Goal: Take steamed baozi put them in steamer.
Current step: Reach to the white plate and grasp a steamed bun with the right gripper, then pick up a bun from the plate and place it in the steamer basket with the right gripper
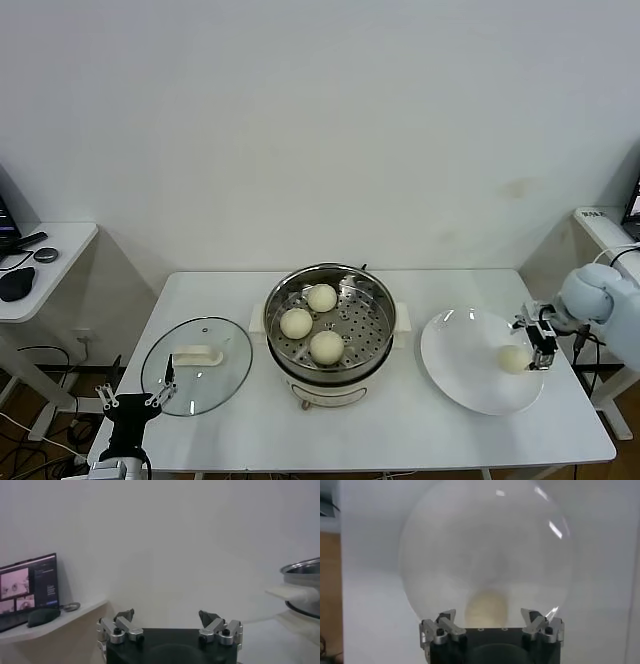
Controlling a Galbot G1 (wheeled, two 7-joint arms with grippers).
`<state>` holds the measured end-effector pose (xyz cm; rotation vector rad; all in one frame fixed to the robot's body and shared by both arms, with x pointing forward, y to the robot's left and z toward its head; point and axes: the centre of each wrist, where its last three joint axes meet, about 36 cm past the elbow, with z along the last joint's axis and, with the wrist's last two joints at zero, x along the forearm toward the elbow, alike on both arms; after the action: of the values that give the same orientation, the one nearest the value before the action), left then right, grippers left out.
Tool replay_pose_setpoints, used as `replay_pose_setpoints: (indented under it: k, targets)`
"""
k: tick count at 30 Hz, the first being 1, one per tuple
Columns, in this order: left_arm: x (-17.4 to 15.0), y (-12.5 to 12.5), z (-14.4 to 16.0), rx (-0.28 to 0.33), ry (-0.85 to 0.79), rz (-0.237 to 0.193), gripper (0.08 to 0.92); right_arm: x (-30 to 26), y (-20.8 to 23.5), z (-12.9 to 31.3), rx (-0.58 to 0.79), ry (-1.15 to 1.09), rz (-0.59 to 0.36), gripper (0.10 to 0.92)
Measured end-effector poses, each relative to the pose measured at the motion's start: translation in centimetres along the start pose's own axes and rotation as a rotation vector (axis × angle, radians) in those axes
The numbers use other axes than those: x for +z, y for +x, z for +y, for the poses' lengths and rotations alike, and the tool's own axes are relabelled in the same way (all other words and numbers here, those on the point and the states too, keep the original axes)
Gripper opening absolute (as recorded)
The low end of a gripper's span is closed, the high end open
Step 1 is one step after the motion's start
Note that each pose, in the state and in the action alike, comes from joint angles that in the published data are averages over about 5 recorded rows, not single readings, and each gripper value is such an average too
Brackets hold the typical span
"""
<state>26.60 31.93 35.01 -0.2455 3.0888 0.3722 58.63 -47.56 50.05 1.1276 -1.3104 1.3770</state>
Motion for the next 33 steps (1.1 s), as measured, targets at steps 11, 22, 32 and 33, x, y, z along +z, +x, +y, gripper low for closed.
replay_pose_setpoints:
  k: [11, 22, 32, 33]
  targets:
    - [0.1, 0.1, 0.0, -0.004, -0.004, 0.002, 0.823, 0.3, -3.8, -1.0, -0.007, -0.033, 0.02, 0.8]
    - [0.0, 0.1, 0.1, -0.004, -0.005, 0.0, 0.823, -0.2, -5.3, -1.2, -0.026, -0.048, 0.019, 0.657]
    - [-0.1, -0.1, -0.1, 0.0, -0.002, -0.005, 0.823, -0.3, -2.9, -1.6, -0.025, -0.042, 0.017, 0.564]
    - [-0.1, -0.1, -0.1, 0.0, -0.002, -0.006, 0.823, -0.3, -2.4, -1.6, -0.023, -0.041, 0.016, 0.562]
